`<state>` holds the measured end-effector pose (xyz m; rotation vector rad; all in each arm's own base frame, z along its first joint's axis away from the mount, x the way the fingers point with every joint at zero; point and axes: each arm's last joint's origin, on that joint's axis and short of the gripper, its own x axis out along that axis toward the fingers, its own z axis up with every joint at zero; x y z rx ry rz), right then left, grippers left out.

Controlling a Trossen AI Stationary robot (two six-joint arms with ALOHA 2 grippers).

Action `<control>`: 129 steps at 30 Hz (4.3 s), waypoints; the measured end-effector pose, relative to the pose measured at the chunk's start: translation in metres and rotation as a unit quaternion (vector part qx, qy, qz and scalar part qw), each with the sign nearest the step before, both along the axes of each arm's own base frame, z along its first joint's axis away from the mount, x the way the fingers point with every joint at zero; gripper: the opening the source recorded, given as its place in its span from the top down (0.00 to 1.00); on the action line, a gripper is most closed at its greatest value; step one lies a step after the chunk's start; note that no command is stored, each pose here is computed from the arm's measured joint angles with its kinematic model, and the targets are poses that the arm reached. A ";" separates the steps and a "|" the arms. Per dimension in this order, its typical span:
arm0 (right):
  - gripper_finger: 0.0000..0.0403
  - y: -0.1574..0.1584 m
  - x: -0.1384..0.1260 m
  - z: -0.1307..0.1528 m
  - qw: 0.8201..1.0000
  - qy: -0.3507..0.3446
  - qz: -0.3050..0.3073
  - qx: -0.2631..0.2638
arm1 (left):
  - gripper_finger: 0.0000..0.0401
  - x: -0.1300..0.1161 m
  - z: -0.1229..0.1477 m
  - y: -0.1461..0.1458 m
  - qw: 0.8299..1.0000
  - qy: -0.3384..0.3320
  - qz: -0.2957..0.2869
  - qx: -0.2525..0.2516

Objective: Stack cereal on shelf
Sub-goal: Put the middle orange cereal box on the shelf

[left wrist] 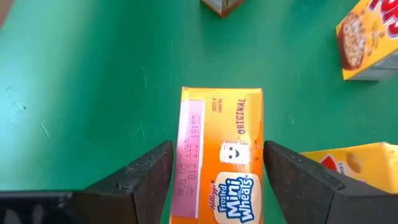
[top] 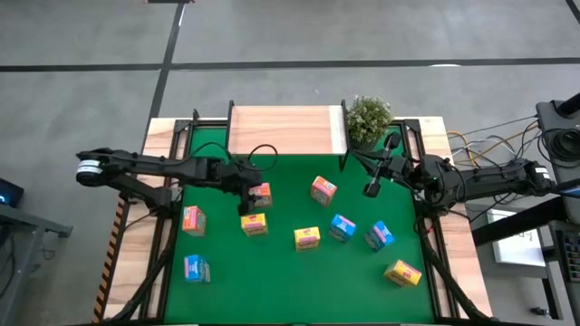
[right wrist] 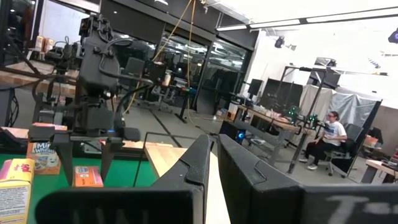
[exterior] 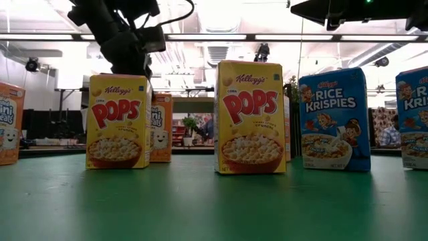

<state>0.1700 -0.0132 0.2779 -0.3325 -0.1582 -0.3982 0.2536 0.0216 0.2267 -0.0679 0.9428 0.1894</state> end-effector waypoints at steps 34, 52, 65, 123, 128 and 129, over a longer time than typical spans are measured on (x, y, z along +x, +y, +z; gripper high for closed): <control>0.94 0.000 0.001 -0.003 1.000 0.007 0.004 0.020 | 0.61 0.007 0.128 0.009 0.982 -0.023 -0.147 0.115; 0.94 0.000 0.003 -0.019 0.992 0.053 0.016 0.117 | 0.61 -0.033 0.159 0.147 0.990 -0.054 -0.043 0.122; 0.94 0.000 0.003 -0.025 0.988 0.083 0.012 0.126 | 0.61 -0.016 0.141 0.187 0.998 -0.022 0.003 0.058; 0.94 0.003 0.004 -0.025 0.981 0.075 0.073 0.165 | 0.61 -0.036 0.161 0.239 0.993 0.010 -0.051 0.104; 0.94 0.003 0.004 -0.025 0.981 0.075 0.073 0.166 | 0.61 -0.039 0.162 0.242 0.992 0.009 -0.051 0.112; 0.94 0.003 0.005 -0.025 0.980 0.075 0.073 0.167 | 0.61 -0.040 0.162 0.243 0.993 0.009 -0.050 0.111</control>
